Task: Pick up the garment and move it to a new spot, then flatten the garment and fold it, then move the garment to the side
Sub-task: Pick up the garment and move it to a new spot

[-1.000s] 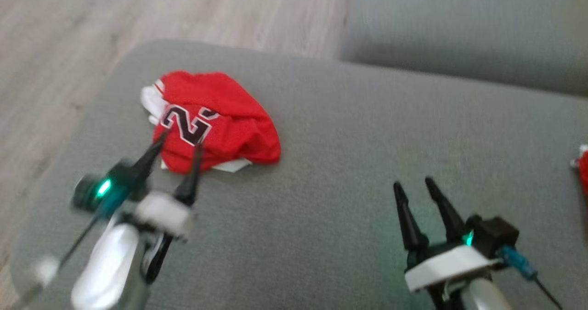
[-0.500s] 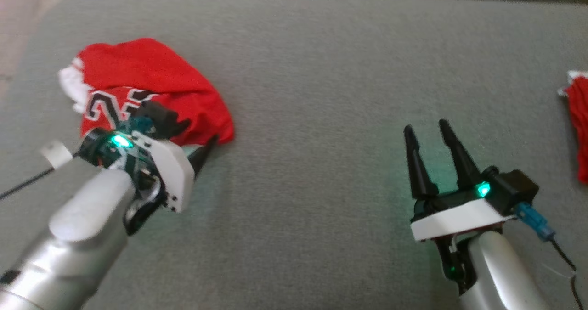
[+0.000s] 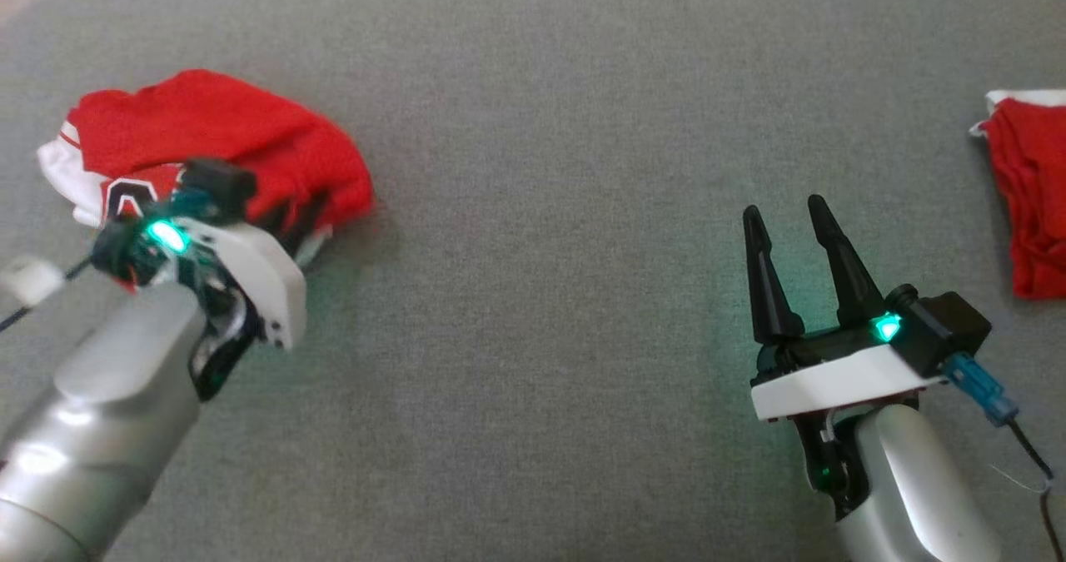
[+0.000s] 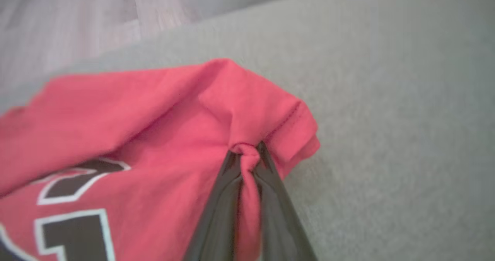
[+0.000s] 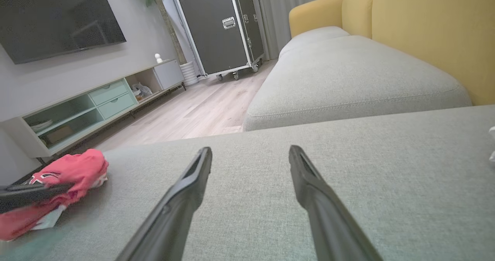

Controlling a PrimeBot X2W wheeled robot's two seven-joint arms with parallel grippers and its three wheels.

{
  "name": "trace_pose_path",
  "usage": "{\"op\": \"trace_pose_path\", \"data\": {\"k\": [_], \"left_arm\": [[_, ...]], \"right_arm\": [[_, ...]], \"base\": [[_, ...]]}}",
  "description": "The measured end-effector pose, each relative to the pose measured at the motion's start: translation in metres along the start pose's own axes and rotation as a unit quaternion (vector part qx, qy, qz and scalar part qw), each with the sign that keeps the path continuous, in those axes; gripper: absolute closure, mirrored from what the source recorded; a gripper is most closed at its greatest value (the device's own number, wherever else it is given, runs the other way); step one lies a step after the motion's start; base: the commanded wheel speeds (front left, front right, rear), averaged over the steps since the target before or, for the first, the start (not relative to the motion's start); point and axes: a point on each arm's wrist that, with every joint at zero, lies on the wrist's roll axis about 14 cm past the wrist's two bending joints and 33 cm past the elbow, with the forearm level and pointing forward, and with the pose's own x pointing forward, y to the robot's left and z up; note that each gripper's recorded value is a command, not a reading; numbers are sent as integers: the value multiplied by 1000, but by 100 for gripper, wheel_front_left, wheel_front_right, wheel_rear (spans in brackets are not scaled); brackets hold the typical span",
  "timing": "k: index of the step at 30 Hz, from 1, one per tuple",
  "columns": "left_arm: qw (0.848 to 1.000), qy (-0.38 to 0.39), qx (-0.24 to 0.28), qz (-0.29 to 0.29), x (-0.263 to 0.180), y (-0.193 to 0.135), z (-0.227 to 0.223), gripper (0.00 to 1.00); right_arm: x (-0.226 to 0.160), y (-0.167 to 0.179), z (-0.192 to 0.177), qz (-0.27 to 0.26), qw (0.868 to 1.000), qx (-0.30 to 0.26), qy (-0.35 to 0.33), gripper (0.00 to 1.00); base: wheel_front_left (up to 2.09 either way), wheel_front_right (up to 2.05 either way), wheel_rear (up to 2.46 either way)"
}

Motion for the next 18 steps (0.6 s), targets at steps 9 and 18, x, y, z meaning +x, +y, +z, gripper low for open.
{"op": "trace_pose_path", "data": {"k": [9,18], "left_arm": [[960,-274,-48,19,-55,13,134,100],[942,-335,-14,-24,-74,-25,180,100]], "right_arm": [[-12,13,21,10,1000,-4,-24,0],[-26,10,30,-1,999,-1,-35,0]], "base": [[0,0,0],[0,0,0]]}}
